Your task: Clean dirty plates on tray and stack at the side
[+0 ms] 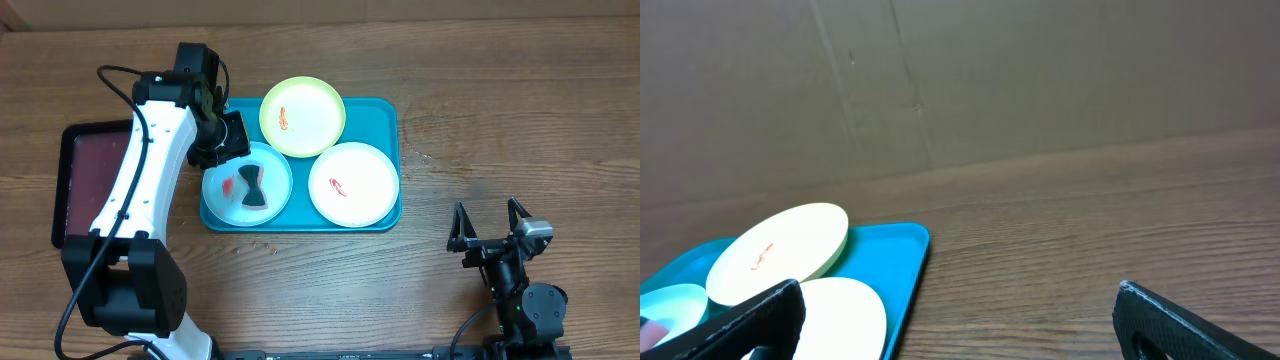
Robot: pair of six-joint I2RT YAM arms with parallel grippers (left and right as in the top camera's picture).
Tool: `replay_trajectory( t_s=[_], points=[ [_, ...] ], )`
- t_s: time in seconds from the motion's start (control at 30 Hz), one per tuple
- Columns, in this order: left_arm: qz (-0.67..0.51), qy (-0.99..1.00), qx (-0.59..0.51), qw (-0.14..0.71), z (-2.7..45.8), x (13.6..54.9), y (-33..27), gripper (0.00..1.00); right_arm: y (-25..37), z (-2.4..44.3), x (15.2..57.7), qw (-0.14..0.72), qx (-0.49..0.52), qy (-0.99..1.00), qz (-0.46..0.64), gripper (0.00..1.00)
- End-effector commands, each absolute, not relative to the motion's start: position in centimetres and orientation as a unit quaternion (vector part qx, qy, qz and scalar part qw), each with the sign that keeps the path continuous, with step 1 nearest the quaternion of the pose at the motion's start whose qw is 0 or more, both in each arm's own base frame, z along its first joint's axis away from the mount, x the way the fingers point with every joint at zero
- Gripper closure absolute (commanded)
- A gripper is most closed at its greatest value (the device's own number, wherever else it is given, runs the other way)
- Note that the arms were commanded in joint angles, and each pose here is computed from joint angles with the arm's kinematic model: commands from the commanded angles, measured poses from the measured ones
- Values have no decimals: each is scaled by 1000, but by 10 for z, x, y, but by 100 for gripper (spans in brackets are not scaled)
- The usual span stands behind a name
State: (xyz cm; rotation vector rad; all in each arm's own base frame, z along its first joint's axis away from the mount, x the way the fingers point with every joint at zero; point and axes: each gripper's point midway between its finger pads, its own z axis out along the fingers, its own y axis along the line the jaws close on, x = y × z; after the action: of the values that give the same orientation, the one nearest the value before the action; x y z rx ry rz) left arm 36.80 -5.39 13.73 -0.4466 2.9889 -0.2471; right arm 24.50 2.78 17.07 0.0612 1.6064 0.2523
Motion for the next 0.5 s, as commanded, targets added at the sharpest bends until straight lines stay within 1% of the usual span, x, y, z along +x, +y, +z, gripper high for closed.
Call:
replay_trajectory(
  t_s=[0.0,0.47],
  points=[
    [-79,984,-148,65,143,370,-51,56,27,170,245,691,27,715,108,0],
    [-78,984,-148,64,143,369,-51,55,27,170,245,691,27,715,108,0]
  ],
)
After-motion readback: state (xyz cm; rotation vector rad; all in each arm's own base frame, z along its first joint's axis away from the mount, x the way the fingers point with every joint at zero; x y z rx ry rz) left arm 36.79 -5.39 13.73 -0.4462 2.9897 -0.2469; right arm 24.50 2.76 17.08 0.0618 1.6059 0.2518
